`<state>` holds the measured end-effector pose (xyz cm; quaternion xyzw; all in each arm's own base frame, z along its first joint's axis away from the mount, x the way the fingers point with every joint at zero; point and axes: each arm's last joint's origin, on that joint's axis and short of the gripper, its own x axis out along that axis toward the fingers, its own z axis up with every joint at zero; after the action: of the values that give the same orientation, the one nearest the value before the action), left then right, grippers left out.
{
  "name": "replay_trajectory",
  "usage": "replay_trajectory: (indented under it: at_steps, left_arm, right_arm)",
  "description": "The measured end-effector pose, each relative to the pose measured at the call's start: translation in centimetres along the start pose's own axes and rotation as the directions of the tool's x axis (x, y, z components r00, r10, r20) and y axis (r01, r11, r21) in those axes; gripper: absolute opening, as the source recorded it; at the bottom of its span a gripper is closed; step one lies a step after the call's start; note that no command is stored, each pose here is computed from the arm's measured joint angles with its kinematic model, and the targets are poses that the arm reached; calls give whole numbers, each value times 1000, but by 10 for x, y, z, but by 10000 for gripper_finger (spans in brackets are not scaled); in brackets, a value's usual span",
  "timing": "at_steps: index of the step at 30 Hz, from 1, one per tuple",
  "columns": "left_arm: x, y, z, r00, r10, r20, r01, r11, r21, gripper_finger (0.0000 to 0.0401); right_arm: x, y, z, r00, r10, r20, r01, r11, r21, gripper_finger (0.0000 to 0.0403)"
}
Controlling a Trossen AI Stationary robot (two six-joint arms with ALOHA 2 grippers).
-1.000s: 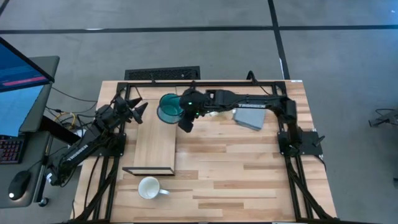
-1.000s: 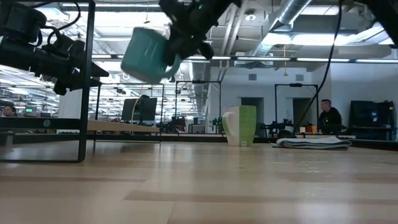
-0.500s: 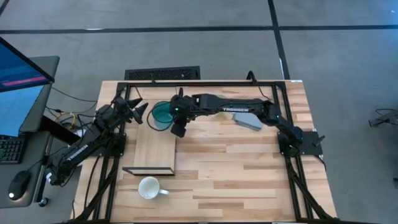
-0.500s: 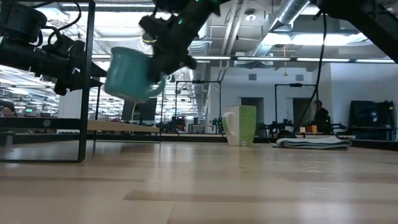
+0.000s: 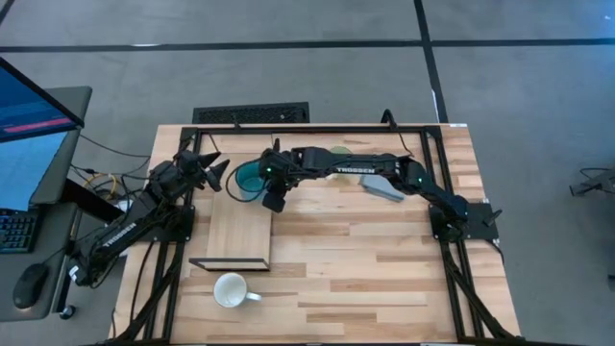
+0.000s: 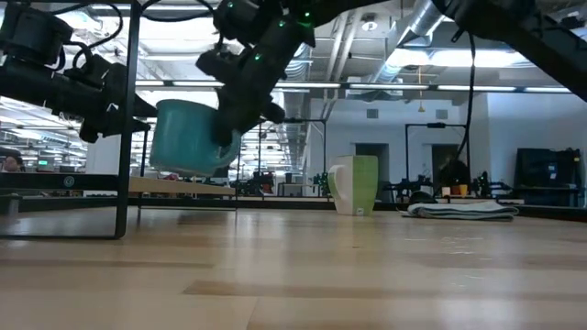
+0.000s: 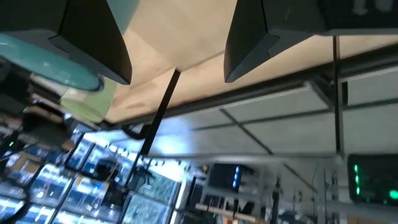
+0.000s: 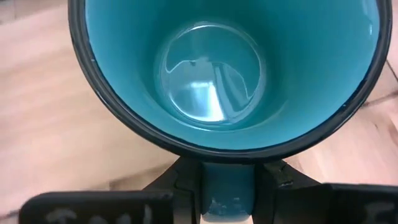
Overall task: Stack small to large cups/mugs on shelf
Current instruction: Put the blue mug on the shelf
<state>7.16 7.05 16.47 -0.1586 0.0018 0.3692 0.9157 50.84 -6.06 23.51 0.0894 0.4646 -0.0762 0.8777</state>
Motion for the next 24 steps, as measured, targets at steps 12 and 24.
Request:
replay_trajectory:
  at_steps: [12, 24]
  left_arm:
    - [1, 0, -1, 1000, 4, -9, -4, 1000, 16, 248]
    - [1, -2, 7, 996, -31, 78, 29, 999, 15, 248]
  right_arm:
    - [9, -14, 2, 1000, 2, 21, -3, 1000, 24, 98]
    - [9, -20, 5, 999, 19, 42, -22, 998, 51, 98]
